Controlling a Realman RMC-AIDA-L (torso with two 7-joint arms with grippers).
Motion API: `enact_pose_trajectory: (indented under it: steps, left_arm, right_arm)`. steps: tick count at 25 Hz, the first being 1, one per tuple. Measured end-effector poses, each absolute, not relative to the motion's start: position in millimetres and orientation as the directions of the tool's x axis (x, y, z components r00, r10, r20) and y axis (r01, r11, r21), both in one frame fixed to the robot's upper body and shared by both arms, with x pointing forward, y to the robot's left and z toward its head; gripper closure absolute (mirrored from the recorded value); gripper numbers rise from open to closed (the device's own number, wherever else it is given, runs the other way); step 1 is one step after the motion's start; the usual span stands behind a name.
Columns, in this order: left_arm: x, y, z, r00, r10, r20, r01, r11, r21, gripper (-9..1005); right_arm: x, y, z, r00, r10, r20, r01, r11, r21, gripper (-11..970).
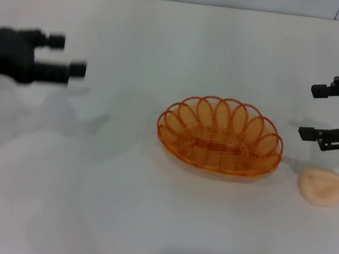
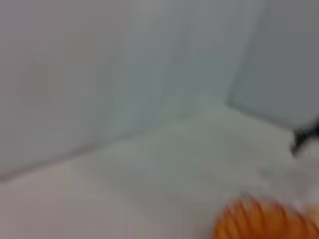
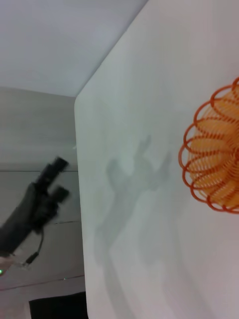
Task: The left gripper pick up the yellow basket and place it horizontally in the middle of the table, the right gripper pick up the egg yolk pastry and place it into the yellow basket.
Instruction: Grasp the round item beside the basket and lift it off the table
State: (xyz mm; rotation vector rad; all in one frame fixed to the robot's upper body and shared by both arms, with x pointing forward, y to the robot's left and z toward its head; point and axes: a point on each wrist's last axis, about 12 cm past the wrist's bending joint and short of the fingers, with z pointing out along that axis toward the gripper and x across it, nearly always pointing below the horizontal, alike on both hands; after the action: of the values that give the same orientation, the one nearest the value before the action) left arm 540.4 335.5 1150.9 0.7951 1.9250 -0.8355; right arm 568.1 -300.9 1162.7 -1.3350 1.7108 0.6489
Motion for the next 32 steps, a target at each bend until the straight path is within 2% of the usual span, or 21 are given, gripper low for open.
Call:
enact_pose_trajectory:
  steps: [6, 10, 14, 23, 27, 32]
  left_arm:
    - [526.2, 347.0, 1142.4, -0.307, 0.388, -0.869, 0.905, 0.401, -0.141, 108]
    - [513.0, 350.4, 1136.6, -0.219, 0.455, -0.863, 0.939, 0.338, -0.061, 108]
    - [500.7, 352.6, 1128.4, -0.171, 0.471, -0.866, 0.949, 0.316, -0.015, 108]
    - [493.1, 346.7, 1129.3, -0.136, 0.470, -0.872, 0.967, 0.256, -0.013, 108]
    - [491.9, 343.6, 1129.8, -0.105, 0.475, -0.874, 0.971, 0.237, 0.012, 109]
    - [490.3, 338.7, 1130.5, -0.075, 0.469, -0.880, 0.981, 0.194, 0.020, 109]
  right_arm:
    - [565.8, -300.8, 1160.5, -0.081, -0.504, -0.860, -0.953, 0.291, -0.081, 92]
    - [563.0, -300.4, 1160.4, -0.095, -0.498, -0.862, -0.959, 0.278, -0.055, 93]
    - [561.6, -300.3, 1161.6, -0.117, -0.493, -0.862, -0.961, 0.276, -0.028, 95]
    - [567.1, -305.5, 1169.5, -0.197, -0.539, -0.819, -0.951, 0.309, 0.026, 97]
    - [571.3, -299.5, 1176.7, -0.281, -0.626, -0.727, -0.939, 0.335, 0.074, 99]
    - [581.1, -273.2, 1187.9, -0.351, -0.744, -0.569, -0.931, 0.341, 0.129, 100]
